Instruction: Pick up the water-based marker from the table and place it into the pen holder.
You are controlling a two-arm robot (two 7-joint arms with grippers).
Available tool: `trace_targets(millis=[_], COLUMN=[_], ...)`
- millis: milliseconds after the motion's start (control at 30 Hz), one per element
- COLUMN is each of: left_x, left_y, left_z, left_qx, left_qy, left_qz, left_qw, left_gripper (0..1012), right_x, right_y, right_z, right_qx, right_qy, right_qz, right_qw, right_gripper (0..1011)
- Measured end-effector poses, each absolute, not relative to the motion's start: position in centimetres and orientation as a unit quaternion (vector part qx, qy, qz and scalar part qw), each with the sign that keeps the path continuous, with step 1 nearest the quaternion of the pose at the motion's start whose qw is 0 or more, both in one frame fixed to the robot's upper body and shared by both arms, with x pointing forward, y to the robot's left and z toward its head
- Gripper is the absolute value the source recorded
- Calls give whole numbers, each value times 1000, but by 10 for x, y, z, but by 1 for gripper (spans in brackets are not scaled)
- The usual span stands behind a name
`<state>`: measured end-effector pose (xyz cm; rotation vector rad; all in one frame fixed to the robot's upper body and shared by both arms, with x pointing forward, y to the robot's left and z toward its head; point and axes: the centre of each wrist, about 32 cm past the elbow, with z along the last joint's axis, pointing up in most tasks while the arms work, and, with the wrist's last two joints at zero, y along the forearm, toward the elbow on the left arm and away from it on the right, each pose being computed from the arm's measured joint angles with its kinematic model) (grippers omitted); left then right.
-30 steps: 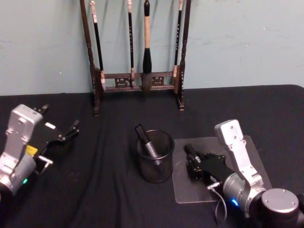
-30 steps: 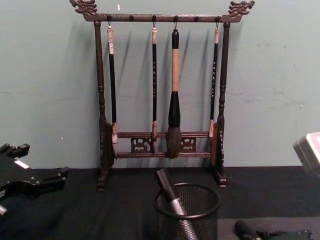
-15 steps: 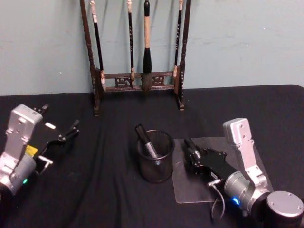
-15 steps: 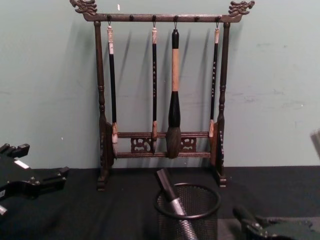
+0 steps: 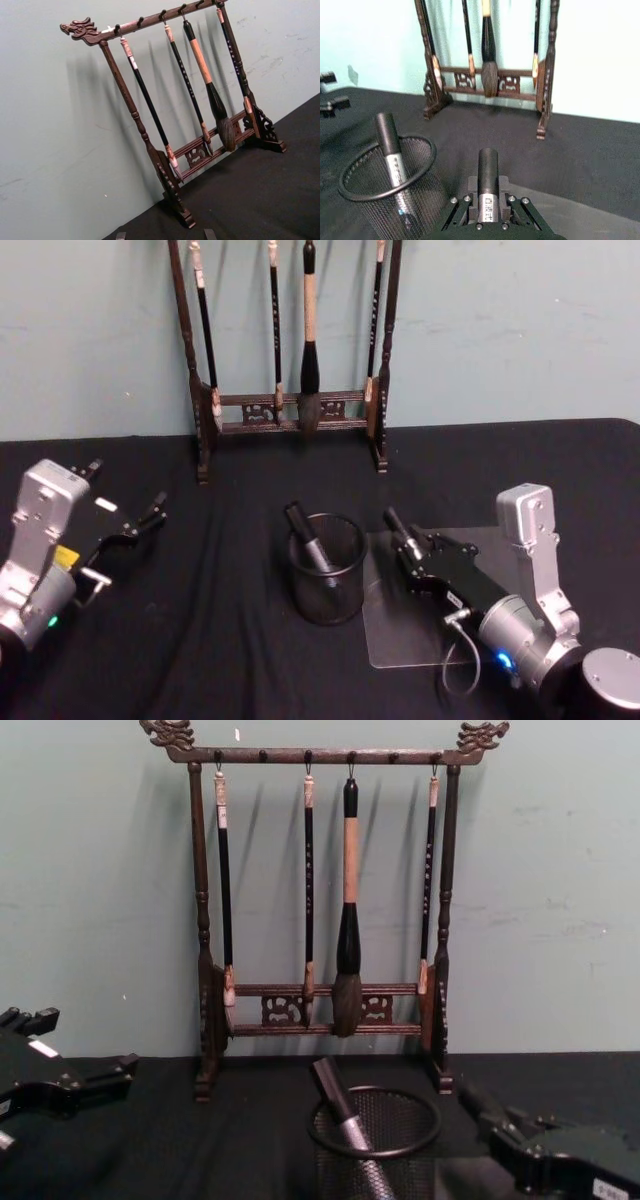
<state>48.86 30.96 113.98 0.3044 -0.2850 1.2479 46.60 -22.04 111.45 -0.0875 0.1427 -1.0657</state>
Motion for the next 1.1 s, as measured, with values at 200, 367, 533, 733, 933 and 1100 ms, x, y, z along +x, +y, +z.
trace_targets(millis=[200, 367, 533, 733, 933, 1100], left_x=[489, 489, 489, 489, 489, 489], left_y=[310, 310, 310, 310, 310, 310], left_z=[1140, 1140, 1140, 1140, 1140, 1140], left_qx=[142, 141, 141, 141, 141, 141], left_qy=[-132, -132, -132, -132, -132, -132], left_qz=[580, 580, 580, 580, 580, 580], left_qw=[791, 791, 791, 791, 791, 791], left_gripper=[1009, 1009, 1009, 1009, 1009, 1009], right_x=[465, 464, 464, 464, 467, 471], right_y=[-224, -225, -226, -228, -229, -228], right_z=[1115, 1115, 1115, 1116, 1120, 1124], right_qx=[-20, -9, 3, 15, 18, 20], right_qy=[58, 47, 37, 24, 14, 5], right_qz=[-507, -508, -507, -505, -505, -502], right_qw=[860, 860, 861, 863, 863, 864], right_gripper=[241, 241, 241, 242, 241, 241])
